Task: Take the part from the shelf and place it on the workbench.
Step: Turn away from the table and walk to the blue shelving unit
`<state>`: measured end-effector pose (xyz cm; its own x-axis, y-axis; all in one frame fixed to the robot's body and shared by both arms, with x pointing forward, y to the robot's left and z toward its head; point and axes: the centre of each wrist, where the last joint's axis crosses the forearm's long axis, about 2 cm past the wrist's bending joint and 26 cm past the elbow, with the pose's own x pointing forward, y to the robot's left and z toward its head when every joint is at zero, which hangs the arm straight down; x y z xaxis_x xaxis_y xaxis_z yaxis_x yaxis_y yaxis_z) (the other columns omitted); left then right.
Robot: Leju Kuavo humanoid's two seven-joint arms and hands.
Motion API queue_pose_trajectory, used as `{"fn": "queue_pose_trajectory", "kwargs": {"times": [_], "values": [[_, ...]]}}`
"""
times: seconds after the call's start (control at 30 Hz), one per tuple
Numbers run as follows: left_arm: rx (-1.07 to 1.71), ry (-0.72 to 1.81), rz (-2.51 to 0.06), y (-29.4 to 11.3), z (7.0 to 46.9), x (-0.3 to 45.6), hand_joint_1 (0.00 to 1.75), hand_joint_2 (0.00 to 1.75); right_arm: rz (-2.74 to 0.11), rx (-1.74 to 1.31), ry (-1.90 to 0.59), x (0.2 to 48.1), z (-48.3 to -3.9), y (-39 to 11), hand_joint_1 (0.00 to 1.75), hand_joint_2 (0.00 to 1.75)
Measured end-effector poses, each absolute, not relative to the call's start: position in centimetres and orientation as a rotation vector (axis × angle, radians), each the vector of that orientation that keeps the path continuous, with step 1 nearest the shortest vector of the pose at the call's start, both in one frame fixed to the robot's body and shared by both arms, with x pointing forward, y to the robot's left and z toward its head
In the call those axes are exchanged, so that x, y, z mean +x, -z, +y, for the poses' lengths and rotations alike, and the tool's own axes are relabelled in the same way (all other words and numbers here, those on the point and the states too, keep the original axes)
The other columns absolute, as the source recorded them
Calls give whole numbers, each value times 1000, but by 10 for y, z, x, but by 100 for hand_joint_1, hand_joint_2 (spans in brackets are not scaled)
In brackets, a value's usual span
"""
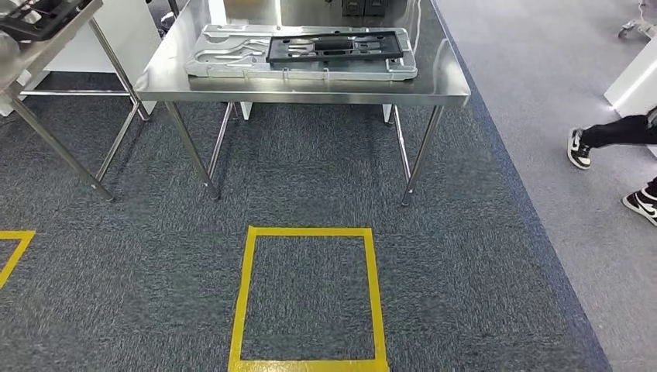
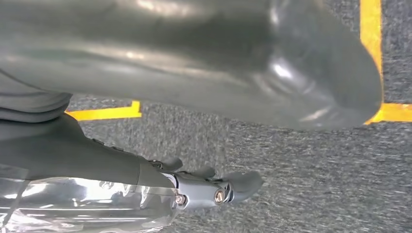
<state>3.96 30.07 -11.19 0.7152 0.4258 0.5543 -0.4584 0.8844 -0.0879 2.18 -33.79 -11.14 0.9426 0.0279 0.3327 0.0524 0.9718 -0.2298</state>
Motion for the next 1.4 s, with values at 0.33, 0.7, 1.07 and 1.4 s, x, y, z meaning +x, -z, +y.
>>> {"fn": "queue_pose_trajectory", "kwargs": {"times": [0.33, 0.7, 1.07, 1.4], "values": [[57, -488, -599, 112, 300, 39, 0, 0, -350, -235, 14, 24, -337, 111, 0, 0], [85, -490, -558, 112, 302, 38, 0, 0, -351, -207, 18, 25, -337, 111, 0, 0], [91, -493, -553, 112, 303, 40, 0, 0, -375, -180, 29, 30, -336, 111, 0, 0], [82, -481, -549, 112, 303, 42, 0, 0, -371, -167, 6, 30, -338, 111, 0, 0]]}}
